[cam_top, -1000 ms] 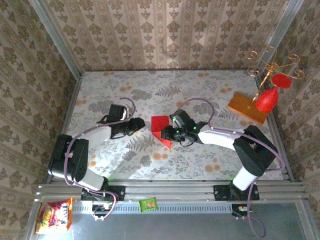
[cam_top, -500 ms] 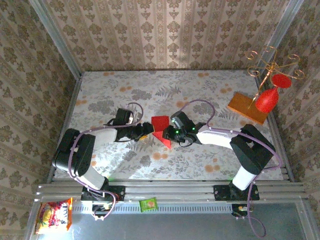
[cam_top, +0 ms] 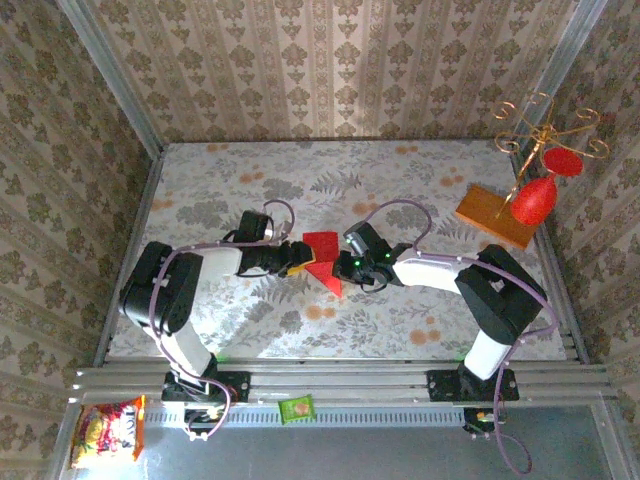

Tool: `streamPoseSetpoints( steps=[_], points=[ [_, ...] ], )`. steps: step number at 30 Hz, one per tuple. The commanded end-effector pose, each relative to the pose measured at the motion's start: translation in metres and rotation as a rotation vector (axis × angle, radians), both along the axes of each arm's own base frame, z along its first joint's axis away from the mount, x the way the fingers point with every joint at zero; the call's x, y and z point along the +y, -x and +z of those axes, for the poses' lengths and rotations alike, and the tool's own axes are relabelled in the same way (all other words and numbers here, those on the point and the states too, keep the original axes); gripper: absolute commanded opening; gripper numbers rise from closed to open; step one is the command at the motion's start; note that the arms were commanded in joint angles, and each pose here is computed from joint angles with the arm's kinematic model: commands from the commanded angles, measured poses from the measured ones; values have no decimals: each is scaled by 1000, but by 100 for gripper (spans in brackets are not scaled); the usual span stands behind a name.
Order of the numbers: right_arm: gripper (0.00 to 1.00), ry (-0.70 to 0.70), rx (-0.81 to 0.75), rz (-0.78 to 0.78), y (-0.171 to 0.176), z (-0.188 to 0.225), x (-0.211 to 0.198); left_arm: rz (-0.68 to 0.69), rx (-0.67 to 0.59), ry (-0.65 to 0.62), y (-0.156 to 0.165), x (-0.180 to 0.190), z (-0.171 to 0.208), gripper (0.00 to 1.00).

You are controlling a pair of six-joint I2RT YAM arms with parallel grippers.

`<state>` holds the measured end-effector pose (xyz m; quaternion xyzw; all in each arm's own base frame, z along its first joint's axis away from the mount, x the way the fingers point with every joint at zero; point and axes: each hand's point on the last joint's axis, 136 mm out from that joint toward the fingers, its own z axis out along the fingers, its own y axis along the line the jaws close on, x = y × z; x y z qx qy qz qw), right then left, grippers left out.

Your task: Fold a paper plane with a square sheet of paper (pick it up from the middle)

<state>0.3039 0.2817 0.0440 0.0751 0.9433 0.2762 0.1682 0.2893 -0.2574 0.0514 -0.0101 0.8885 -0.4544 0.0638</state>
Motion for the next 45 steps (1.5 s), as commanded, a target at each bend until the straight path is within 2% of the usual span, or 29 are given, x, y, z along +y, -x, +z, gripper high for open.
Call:
streamPoseSetpoints(
  steps=[1,18,22,30,36,42,45],
  points=[
    [17,42,8,-20,-3,-6,-9,-14,4,22,-5,-1,1,53],
    [16,66,32,-16,-3,-15,-10,11,14,-15,-4,9,-5,52],
    [16,74,38,-17,-2,-18,-12,-20,-1,19,-4,2,2,49],
    [15,81,45,-22,-1,-21,-14,-95,-19,166,1,-15,24,48],
    [15,83,47,-21,0,-22,-15,-128,-40,192,2,-19,28,46],
    [15,85,48,-21,0,-22,-15,-161,-19,85,4,-18,7,40],
    [15,88,47,-20,0,-22,-16,-178,-21,76,3,-23,5,37]
  ],
)
